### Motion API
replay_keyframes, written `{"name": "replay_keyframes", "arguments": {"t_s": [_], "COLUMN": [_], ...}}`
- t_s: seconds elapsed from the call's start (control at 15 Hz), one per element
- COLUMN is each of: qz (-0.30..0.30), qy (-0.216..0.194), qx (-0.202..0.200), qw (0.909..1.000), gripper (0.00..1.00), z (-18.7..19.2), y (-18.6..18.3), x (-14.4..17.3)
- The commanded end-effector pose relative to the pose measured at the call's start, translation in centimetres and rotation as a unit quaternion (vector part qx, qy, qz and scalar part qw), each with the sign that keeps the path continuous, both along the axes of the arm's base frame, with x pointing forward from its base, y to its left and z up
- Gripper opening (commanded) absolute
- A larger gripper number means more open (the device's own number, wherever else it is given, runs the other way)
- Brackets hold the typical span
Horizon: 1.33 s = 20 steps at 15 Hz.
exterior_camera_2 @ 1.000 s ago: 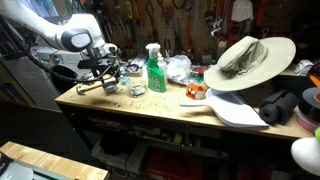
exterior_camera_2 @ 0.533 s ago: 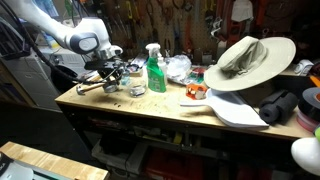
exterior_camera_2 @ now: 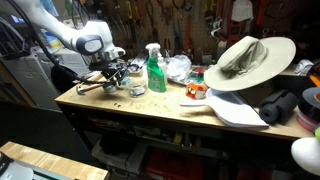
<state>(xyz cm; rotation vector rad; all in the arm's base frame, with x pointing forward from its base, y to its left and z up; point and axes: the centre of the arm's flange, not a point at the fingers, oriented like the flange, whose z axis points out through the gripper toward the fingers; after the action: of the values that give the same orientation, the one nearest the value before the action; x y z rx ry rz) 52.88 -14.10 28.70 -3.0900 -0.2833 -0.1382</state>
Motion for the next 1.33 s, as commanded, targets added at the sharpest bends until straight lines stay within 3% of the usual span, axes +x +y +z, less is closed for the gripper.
{"name": "replay_keyframes", "arguments": {"t_s": [0.0, 0.2, 0.53, 0.6, 0.67, 0.8, 1.27], "qz": [0.001, 0.007, 0.012, 0.015, 0.017, 0.024, 0.098], "qy": [0.0, 0.003, 0.007, 0.006, 0.006, 0.006, -0.003], "qx": [0.004, 0.001, -0.006, -0.007, -0.01, -0.017, -0.116], "qw": [1.0, 1.0, 0.9999, 0.9998, 0.9998, 0.9995, 0.9884], "gripper": [0.27, 0.28, 0.05, 0.08, 0.0, 0.03, 0.02], "z": [-0.7, -0.9, -1.3, -1.3, -1.2, -0.9, 4.0], "y": [-0.2, 0.3, 1.0, 1.1, 1.2, 1.4, 3.7], "x": [0.7, 1.3, 1.8, 1.8, 1.8, 1.6, -0.7]}}
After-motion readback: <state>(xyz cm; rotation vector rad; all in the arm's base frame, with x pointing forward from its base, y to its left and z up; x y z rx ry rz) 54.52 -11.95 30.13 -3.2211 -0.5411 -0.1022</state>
